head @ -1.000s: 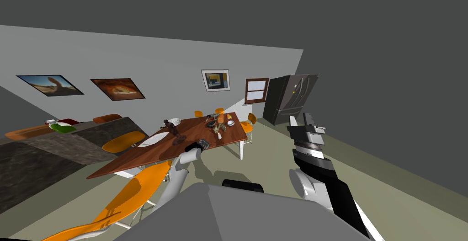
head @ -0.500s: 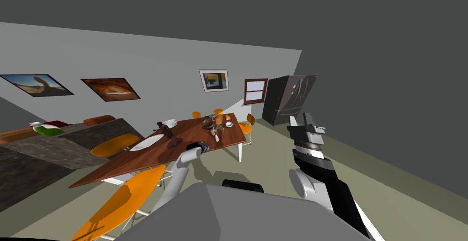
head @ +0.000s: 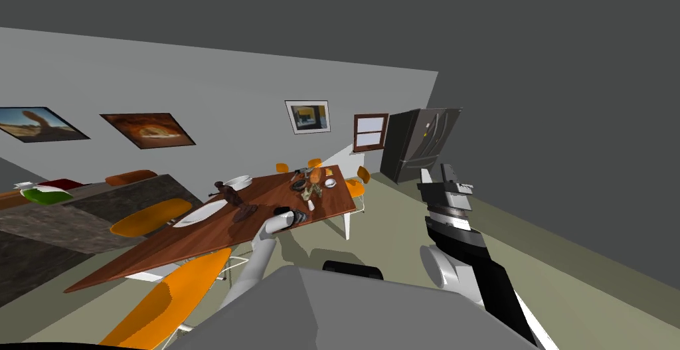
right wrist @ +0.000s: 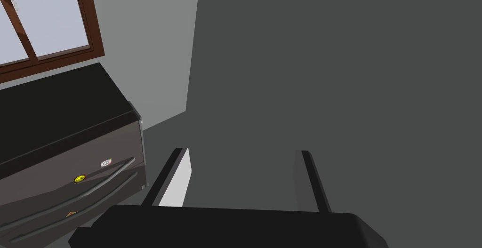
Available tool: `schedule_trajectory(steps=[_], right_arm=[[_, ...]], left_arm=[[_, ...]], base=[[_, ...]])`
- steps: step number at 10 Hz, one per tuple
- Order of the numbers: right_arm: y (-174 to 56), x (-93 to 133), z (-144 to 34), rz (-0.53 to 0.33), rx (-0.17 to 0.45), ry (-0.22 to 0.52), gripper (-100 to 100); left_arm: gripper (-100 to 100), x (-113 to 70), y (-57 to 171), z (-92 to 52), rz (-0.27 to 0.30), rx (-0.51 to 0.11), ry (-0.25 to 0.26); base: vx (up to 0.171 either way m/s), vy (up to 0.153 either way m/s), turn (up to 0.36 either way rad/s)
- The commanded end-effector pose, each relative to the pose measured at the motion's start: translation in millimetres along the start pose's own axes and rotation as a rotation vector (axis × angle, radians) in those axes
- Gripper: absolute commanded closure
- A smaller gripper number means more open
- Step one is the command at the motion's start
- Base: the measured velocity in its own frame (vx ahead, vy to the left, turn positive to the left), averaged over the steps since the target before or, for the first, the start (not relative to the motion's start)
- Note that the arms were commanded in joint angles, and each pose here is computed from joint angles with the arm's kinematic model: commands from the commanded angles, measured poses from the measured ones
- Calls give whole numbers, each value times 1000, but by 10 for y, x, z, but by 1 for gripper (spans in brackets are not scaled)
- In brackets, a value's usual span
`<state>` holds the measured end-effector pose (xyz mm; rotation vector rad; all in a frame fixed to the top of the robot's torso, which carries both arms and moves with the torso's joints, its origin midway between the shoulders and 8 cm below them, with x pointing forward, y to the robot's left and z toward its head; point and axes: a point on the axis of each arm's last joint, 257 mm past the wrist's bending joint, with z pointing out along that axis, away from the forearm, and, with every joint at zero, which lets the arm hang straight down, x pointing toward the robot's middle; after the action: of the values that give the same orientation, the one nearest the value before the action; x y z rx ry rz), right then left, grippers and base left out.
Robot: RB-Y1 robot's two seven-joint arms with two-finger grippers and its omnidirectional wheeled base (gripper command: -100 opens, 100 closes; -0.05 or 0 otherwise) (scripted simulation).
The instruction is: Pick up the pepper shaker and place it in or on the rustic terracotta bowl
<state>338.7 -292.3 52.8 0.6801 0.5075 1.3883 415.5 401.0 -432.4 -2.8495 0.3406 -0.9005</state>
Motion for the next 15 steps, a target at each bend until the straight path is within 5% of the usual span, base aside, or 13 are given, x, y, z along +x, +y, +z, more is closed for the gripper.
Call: schedule_trajectory(steps=[1, 6, 8, 9, 10, 13, 14, 15], right_arm=[[0, 0, 0, 0, 0, 0, 0], [0, 0, 0, 0, 0, 0, 0], [0, -1, 0, 0, 0, 0, 0], [0, 0, 0, 0, 0, 0, 0], [0, 0, 0, 0, 0, 0, 0], [0, 0, 0, 0, 0, 0, 0], [0, 0, 0, 0, 0, 0, 0], [0, 0, 0, 0, 0, 0, 0]], left_arm=[[-100, -85, 58, 17, -54, -33, -42], [-100, -171, 59, 13, -175, -85, -125], [-100, -145, 35, 11, -174, -82, -120], [0, -141, 31, 9, -177, -82, -121], [-100, -193, 83, 80, -173, -83, -118], [-100, -228, 115, 105, -173, -85, -119], [100, -228, 114, 111, -171, -84, -117], [100, -227, 114, 110, -171, -84, -118]], base=[[108, -27, -20], [120, -7, -29], [131, 37, -24], [14, 4, 1], [44, -1, 23], [36, 9, 11], [0, 0, 0], [0, 0, 0]])
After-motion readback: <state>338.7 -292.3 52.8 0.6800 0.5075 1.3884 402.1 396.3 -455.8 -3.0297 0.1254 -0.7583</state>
